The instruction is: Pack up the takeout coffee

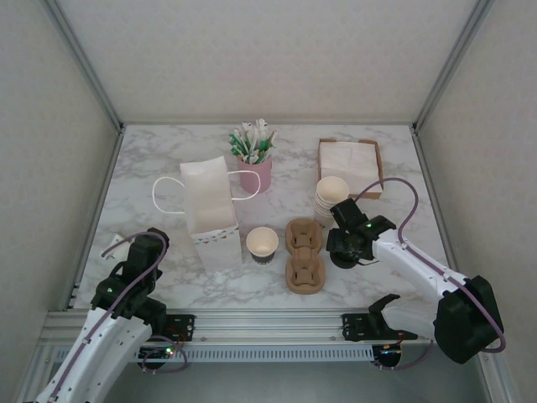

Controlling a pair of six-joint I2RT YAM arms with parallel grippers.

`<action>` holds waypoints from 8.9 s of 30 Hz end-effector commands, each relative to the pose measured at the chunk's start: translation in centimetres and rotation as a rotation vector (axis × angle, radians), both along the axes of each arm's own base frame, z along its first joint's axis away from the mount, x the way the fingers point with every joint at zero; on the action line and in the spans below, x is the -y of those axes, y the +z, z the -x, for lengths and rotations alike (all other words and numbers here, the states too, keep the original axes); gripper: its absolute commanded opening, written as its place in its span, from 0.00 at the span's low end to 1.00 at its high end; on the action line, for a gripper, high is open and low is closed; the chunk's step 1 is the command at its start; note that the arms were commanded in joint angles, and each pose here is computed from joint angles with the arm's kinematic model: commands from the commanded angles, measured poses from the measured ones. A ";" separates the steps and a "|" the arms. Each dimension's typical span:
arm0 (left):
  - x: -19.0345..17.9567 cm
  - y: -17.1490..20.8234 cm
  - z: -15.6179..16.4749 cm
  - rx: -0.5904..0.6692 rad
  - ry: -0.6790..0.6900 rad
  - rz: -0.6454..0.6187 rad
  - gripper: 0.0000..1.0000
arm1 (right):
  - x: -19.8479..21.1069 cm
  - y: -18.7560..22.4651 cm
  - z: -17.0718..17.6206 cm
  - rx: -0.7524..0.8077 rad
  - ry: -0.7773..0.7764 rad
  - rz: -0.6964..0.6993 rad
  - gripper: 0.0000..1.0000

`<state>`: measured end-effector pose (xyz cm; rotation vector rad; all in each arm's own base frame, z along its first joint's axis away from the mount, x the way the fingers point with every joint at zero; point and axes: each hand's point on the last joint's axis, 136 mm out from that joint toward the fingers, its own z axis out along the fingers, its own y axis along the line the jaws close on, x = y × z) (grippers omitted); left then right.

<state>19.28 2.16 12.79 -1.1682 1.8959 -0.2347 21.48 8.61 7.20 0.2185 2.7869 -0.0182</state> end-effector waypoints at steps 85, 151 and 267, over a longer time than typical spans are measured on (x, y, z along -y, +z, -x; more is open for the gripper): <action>0.5 -0.5 -0.2 0.040 0.068 0.124 0.81 | -0.7 0.1 0.7 -0.042 -0.078 -0.080 0.82; 0.5 -0.5 -0.2 0.040 0.069 0.128 0.81 | -0.2 0.1 0.6 -0.042 -0.059 -0.035 0.80; 1.3 0.1 -1.0 0.039 0.020 0.126 0.82 | 1.6 -0.3 1.9 -0.025 -0.154 -0.039 0.79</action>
